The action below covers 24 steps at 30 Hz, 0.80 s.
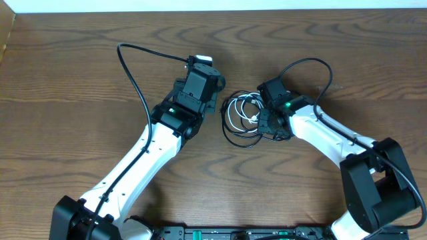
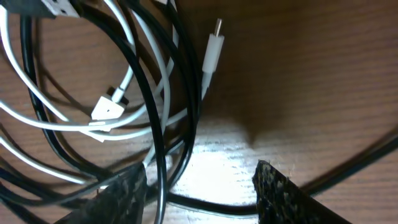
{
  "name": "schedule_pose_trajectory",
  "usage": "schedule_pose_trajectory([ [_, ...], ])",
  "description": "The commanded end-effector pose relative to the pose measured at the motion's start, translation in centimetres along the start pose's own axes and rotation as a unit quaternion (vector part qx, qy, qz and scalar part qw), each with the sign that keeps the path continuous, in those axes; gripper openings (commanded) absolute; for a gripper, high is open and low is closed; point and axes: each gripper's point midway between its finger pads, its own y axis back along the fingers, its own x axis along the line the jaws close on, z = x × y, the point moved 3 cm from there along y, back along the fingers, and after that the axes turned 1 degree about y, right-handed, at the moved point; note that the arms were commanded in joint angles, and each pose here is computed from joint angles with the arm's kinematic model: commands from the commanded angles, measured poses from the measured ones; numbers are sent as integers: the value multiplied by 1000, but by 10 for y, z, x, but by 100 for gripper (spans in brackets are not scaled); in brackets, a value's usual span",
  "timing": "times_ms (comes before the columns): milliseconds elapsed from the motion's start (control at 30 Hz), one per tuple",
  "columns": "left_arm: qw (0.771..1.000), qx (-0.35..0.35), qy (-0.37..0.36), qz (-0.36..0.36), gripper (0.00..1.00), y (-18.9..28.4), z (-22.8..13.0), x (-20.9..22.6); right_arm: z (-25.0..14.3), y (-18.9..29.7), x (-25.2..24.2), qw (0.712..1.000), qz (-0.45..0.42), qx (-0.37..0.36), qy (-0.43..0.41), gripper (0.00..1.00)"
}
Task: Untangle cables
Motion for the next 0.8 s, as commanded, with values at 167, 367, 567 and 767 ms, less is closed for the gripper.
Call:
schedule_pose_trajectory([
  [167,1000,9,5,4,59,-2,-4,1,-8,-20,2,1000,-18,14,3,46],
  [367,1000,12,4,5,59,-2,-5,1,-7,-20,3,1000,-17,12,4,1],
  [567,998,35,3,-60,59,-1,-13,-17,2,-12,7,1000,-8,-1,17,1],
  [767,992,49,4,-113,64,2,-17,-32,56,59,17,996,-5,-80,41,1],
])
